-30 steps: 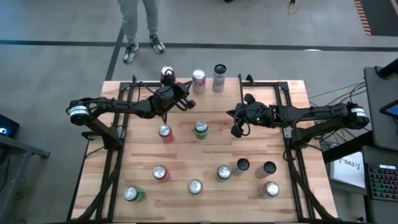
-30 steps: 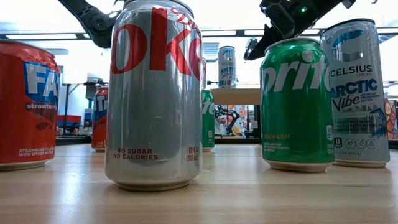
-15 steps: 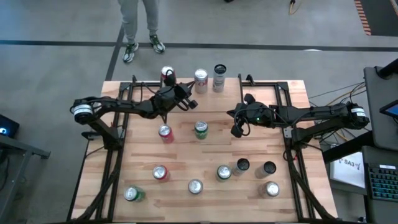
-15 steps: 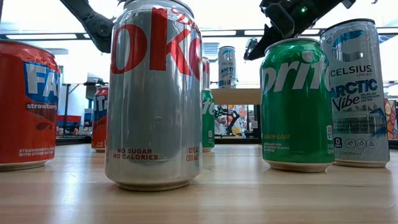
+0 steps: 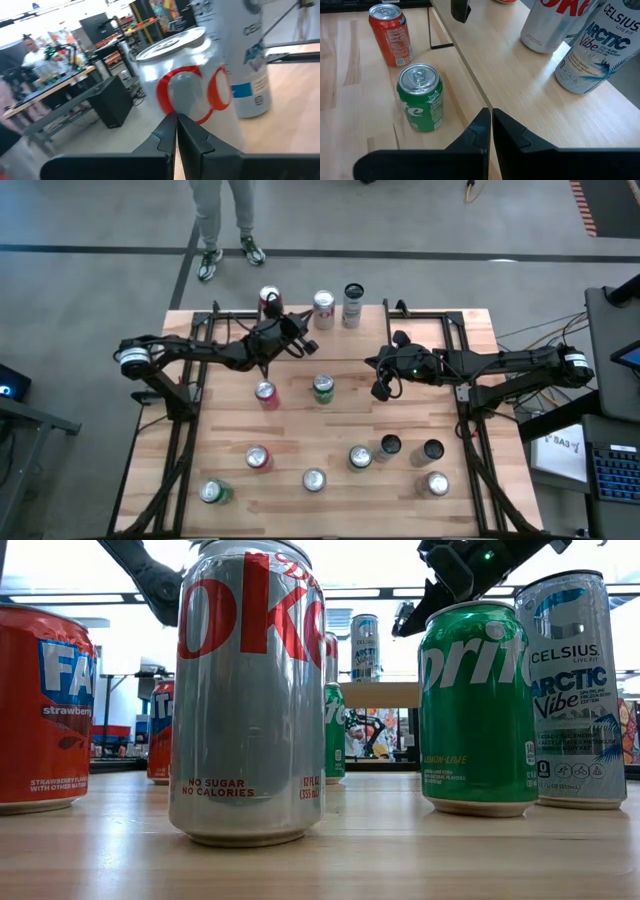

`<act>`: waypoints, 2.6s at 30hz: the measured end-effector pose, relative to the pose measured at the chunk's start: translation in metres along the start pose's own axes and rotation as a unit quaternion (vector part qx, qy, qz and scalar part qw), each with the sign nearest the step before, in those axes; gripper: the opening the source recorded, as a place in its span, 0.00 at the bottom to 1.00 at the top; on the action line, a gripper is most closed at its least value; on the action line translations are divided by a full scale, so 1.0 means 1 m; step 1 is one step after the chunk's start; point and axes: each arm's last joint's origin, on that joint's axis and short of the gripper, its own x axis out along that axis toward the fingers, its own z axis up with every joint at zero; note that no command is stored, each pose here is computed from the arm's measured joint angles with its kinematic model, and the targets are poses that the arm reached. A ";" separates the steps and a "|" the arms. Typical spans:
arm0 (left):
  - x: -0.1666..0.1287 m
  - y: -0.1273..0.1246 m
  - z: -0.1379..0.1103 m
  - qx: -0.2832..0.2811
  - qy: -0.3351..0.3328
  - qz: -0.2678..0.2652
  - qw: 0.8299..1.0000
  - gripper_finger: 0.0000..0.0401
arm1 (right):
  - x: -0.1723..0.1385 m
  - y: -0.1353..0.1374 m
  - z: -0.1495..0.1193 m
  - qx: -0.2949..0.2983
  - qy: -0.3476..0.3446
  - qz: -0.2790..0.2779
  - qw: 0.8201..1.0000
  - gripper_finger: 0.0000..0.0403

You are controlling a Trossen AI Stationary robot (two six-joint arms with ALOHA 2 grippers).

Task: Place canned beverage on shelf
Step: Put the silver soda can on the shelf

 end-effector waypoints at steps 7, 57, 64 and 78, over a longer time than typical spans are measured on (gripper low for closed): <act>-0.012 -0.007 0.006 0.020 0.021 0.014 0.999 0.00 | 0.000 0.000 0.000 0.000 0.000 0.000 1.000 0.02; -0.175 0.091 0.029 0.011 -0.165 -0.036 0.986 0.00 | 0.105 -0.088 0.195 0.022 0.052 -0.109 0.992 0.02; -0.176 0.092 0.027 0.009 -0.166 -0.036 0.986 0.00 | 0.119 -0.091 0.195 0.013 0.073 -0.110 0.991 0.02; -0.170 0.086 0.026 0.019 -0.153 -0.041 0.987 0.00 | 0.121 -0.089 0.189 0.013 0.102 -0.104 0.989 0.02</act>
